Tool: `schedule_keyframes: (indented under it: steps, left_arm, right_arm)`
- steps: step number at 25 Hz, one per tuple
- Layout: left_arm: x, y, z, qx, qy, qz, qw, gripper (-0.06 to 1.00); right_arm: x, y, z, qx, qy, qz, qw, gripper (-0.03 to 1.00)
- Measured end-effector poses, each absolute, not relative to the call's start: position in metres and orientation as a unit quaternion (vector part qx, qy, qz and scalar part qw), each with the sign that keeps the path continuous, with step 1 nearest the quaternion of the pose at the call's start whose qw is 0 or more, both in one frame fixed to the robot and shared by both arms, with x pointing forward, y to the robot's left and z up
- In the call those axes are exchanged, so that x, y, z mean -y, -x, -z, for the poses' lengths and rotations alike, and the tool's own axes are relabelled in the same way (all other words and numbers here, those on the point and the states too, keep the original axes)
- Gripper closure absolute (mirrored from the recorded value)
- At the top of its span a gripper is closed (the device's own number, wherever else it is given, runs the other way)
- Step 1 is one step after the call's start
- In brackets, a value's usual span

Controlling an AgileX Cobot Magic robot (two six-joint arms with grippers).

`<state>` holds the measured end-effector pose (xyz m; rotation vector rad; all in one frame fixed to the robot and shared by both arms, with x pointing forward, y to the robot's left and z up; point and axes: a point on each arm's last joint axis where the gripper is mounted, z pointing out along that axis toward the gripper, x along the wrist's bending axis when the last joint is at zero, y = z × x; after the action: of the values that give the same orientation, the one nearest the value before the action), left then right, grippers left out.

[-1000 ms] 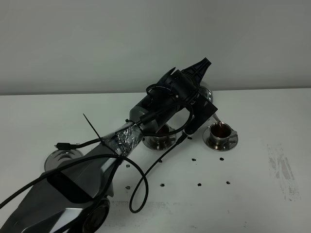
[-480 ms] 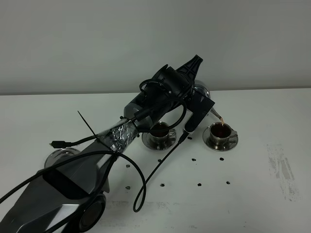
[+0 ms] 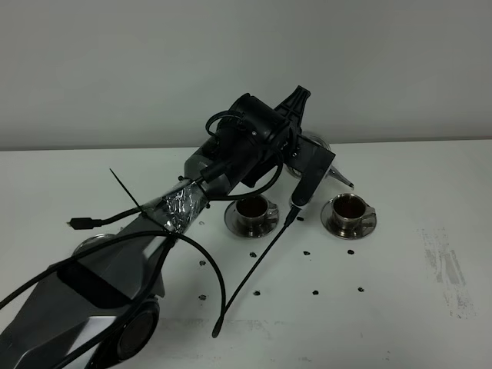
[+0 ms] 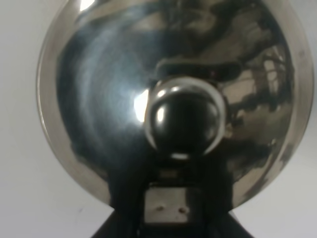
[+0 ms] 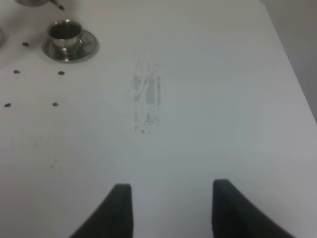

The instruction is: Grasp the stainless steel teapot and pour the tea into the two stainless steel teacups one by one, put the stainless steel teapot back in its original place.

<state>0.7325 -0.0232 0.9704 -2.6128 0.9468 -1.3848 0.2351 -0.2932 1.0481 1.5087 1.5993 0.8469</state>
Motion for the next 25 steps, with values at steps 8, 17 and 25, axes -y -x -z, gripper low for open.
schedule_keyframes:
  steps: [8, 17, 25]
  left_arm:
    - [0.014, -0.721, -1.023, -0.242, 0.86, 0.447, -0.051, 0.69]
    - [0.007, -0.673, -1.034, -0.207, 0.898, 0.374, -0.105, 0.69]
    - [0.028, -0.621, -1.011, -0.051, 0.945, 0.238, -0.217, 0.69]
  right_arm:
    - [0.293, -0.235, -1.048, -0.627, -0.592, -0.332, 0.383, 0.58]
    - [0.293, -0.235, -1.048, -0.627, -0.592, -0.332, 0.383, 0.58]
    - [0.293, -0.235, -1.048, -0.627, -0.592, -0.332, 0.383, 0.58]
